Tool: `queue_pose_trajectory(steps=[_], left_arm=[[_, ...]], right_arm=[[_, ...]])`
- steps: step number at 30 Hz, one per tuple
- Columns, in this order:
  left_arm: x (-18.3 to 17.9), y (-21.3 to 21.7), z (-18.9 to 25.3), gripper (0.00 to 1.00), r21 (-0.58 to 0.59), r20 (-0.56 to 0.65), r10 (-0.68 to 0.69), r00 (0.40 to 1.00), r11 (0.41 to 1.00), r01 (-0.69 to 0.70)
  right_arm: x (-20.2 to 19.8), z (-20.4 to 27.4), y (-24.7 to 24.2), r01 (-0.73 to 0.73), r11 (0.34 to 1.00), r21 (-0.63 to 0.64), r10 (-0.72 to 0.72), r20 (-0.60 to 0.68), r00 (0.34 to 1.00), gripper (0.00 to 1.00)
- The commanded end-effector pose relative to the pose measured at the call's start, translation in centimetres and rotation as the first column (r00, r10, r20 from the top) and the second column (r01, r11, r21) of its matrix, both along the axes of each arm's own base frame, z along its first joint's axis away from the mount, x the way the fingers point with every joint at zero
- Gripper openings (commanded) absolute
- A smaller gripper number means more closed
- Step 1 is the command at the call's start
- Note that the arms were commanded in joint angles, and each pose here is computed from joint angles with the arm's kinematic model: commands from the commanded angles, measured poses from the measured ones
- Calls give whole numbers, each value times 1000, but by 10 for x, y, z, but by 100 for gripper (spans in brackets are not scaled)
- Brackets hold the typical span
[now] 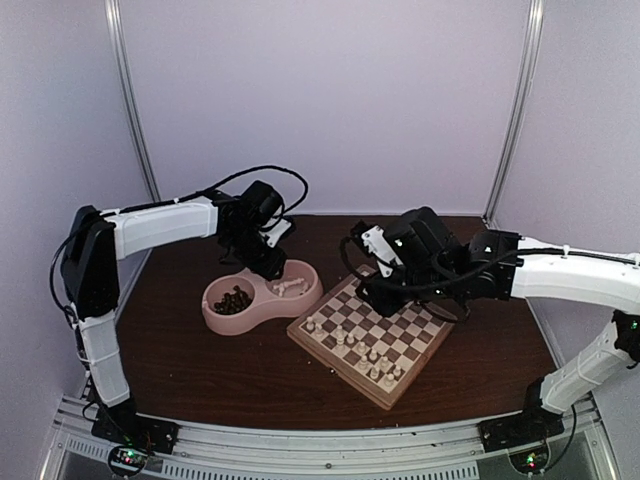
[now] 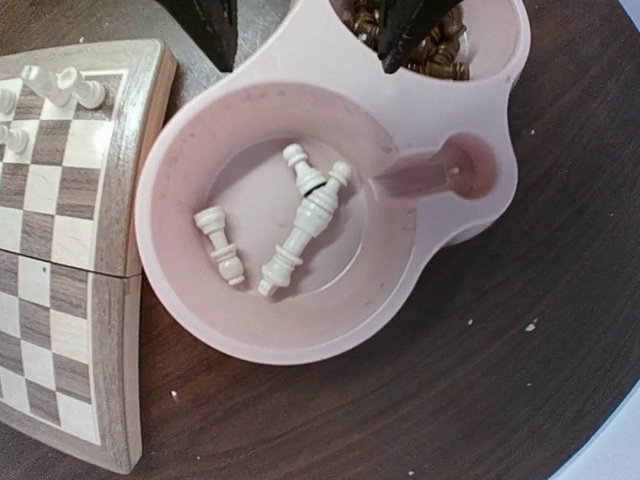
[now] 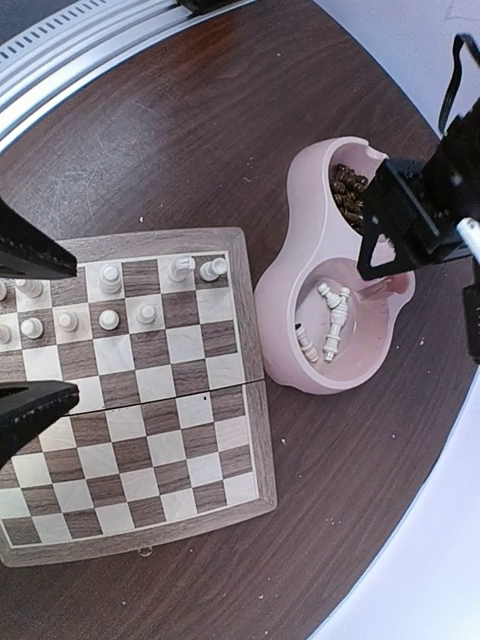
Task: Set up the chess pieces on the board
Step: Pick up the chess pile from the storage box.
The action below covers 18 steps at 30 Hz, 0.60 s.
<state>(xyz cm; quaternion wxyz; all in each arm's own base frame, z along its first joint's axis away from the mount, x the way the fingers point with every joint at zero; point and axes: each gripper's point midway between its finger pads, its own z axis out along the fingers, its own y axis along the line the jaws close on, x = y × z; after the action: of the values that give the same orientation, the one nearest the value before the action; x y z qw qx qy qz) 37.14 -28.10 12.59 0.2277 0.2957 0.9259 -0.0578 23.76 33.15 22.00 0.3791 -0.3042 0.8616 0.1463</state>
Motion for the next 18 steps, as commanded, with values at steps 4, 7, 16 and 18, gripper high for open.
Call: queue_pose_trajectory(steps=[4, 7, 16, 18], left_arm=[[22, -14, -37, 50, 78, -47, -80, 996, 994, 83], [31, -17, -45, 51, 101, -41, -96, 994, 990, 100], [44, -23, -71, 50, 137, -94, -125, 988, 981, 137], [46, -24, -76, 50, 144, -105, -122, 987, 980, 137]], right_arm=[[2, 29, -11, 14, 994, 106, -25, 98, 995, 38], [0, 32, -12, 2, 994, 113, -13, 102, 995, 39], [-2, 37, -15, -8, 992, 125, -7, 118, 993, 39], [-2, 38, -16, -9, 992, 125, -6, 120, 993, 39]])
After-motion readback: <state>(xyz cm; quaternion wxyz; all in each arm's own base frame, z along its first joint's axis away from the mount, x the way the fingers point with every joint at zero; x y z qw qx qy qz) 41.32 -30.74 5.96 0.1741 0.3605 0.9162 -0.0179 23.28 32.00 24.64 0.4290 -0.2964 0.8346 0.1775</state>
